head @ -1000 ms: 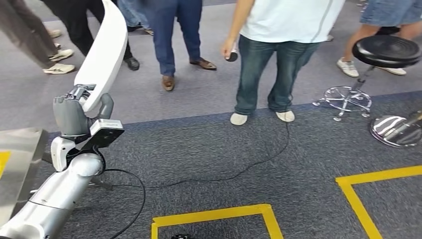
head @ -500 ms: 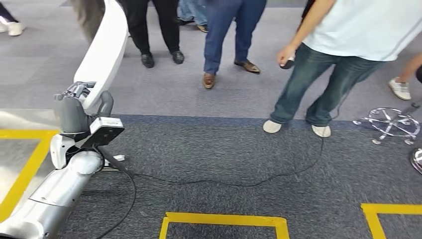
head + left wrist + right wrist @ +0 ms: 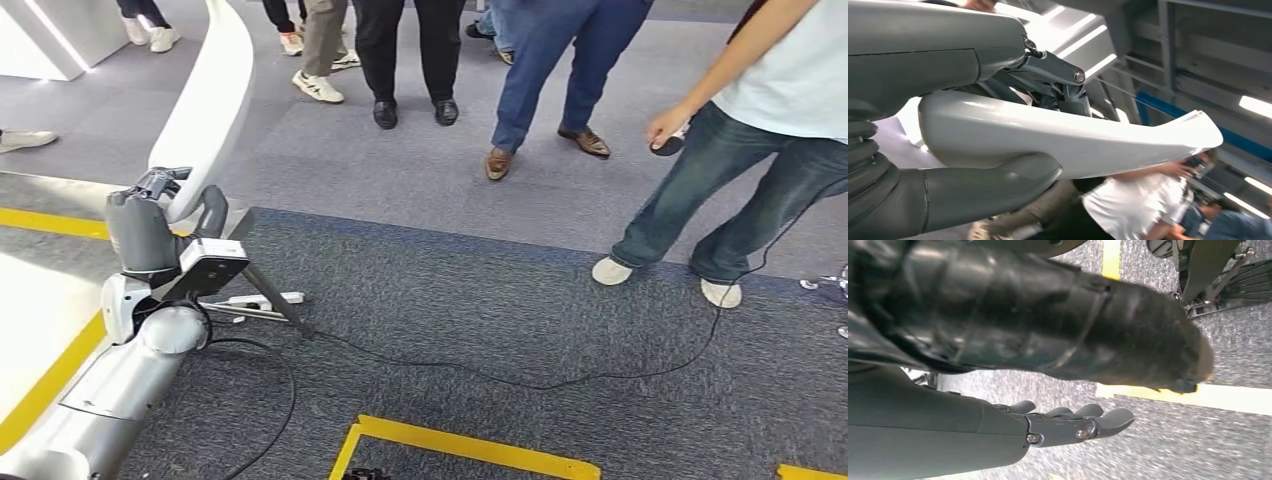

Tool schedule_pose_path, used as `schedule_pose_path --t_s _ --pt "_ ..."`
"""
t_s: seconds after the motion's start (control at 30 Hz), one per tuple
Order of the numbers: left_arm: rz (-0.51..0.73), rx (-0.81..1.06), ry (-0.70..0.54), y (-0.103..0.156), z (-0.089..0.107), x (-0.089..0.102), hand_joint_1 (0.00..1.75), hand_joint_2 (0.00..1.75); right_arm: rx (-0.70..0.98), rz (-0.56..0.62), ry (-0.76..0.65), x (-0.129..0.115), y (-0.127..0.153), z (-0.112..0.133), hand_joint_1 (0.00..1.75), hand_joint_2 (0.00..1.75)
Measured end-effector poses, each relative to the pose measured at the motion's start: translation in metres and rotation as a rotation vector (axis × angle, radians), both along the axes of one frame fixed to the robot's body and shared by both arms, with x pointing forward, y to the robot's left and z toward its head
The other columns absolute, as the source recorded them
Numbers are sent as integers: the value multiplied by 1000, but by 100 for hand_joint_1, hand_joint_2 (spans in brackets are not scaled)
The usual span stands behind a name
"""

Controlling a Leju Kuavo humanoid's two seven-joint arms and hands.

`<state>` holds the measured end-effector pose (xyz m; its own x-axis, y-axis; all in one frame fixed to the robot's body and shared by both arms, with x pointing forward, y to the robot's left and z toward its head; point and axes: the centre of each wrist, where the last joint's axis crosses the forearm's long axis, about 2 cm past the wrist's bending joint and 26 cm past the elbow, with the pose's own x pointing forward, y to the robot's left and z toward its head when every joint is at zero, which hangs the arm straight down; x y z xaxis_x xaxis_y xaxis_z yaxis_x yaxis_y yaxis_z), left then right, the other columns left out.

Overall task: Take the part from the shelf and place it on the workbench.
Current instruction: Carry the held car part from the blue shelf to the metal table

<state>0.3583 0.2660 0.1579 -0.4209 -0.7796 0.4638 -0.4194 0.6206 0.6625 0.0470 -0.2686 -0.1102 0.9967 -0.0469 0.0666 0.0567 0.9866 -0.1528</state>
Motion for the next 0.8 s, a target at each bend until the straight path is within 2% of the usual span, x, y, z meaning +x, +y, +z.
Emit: schedule_pose_path --t_s 0.8 --pt "3 2 -3 1 1 0 175 175 -2 17 2 3 0 0 0 0"
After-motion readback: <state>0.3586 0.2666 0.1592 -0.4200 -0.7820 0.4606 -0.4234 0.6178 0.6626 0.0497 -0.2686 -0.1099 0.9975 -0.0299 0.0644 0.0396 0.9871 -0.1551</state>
